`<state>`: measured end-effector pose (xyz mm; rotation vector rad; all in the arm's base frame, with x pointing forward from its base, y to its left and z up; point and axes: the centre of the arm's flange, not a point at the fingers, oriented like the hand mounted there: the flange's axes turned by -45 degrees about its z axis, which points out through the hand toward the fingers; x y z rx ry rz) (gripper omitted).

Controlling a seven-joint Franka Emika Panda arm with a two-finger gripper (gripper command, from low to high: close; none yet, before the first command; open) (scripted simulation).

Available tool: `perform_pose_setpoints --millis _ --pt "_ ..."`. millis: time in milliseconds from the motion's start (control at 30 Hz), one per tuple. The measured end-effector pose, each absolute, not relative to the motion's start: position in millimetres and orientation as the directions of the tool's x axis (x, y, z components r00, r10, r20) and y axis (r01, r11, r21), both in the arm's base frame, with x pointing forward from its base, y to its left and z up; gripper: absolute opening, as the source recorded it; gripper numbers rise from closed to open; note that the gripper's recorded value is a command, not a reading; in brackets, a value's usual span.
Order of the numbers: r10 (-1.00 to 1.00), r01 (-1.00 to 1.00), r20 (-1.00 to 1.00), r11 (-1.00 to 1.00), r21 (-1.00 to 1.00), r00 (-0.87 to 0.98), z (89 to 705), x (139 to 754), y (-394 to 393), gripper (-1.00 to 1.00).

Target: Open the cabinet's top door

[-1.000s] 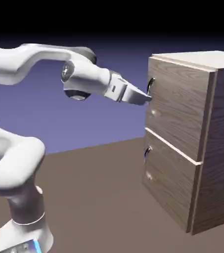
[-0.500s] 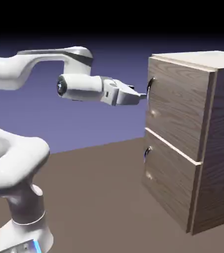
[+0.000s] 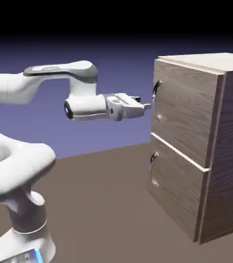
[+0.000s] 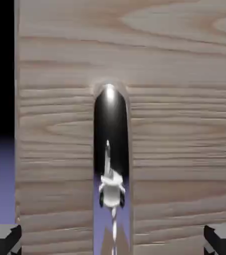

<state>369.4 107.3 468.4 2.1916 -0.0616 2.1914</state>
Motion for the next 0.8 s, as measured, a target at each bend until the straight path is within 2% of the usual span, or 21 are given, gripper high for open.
perform_pose_setpoints --millis 100,133,800 --pt "0.001 -0.057 1.000 -0.998 0.001 0.000 468 399 106 0.00" --pt "0.000 -0.057 1.000 -0.998 0.000 0.000 468 409 104 -1.00" --pt "-0.002 0.178 1.000 -0.984 -0.001 -0.003 468 345 67 -1.00"
